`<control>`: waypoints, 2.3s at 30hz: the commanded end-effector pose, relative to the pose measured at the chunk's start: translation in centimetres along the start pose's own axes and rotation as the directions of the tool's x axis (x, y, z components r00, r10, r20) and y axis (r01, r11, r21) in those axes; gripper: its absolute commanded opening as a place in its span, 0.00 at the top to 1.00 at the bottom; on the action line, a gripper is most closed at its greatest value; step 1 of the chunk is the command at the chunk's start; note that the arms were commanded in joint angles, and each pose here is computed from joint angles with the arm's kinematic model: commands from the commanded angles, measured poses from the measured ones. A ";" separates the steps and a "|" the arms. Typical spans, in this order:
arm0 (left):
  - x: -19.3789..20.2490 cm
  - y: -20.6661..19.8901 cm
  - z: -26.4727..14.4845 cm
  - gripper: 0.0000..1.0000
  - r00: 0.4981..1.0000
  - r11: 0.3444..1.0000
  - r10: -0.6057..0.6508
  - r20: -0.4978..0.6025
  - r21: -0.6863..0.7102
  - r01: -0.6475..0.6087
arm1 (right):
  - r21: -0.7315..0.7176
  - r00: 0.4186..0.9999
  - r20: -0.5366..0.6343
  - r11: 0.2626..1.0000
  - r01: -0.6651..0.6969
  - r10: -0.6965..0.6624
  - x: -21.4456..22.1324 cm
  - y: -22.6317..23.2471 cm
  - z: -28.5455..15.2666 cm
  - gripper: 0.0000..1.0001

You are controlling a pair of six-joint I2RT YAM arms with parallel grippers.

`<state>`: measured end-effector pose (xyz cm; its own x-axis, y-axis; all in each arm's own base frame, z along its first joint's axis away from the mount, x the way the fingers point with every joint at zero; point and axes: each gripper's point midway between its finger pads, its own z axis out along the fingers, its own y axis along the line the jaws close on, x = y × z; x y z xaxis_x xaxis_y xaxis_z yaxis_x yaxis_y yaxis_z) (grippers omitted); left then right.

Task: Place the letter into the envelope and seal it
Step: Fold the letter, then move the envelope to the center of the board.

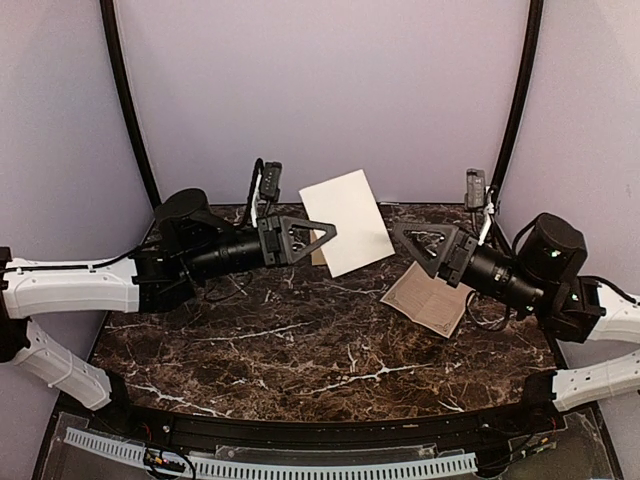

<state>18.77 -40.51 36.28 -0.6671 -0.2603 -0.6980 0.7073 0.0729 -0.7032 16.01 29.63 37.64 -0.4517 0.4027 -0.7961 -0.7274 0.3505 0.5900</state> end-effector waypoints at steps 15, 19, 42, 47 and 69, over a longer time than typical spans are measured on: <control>-6.2 15.1 -12.2 1.00 0.979 0.961 0.077 -0.191 -0.247 -0.124 | 0.590 0.965 -0.263 0.794 0.144 0.020 2.3 -12.3 1.3 0.07; -6.5 17.6 -13.9 1.00 0.979 0.945 0.122 -0.164 -0.284 -0.165 | 0.561 0.949 -0.309 0.818 0.123 0.070 4.1 -14.5 4.4 0.08; -9.6 16.1 -17.9 1.00 0.979 0.919 0.175 -0.104 -0.339 -0.201 | 0.663 0.835 -0.512 0.710 0.236 0.200 10.7 -33.5 13.2 0.32; -9.4 15.9 -17.8 1.00 0.980 0.928 0.166 -0.108 -0.318 -0.192 | 0.693 0.835 -0.507 0.676 0.249 0.212 11.5 -36.7 14.5 0.43; -9.9 16.5 -18.5 1.00 0.990 0.942 0.119 -0.075 -0.308 -0.136 | 0.735 0.824 -0.518 0.612 0.291 0.229 12.2 -43.6 14.8 0.70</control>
<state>32.91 -18.90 28.65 -0.6024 -0.1761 -0.7786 0.6674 0.4240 -0.6122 48.74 31.80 3.85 -0.8208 -0.0211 -0.5708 -0.1903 0.9523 0.2385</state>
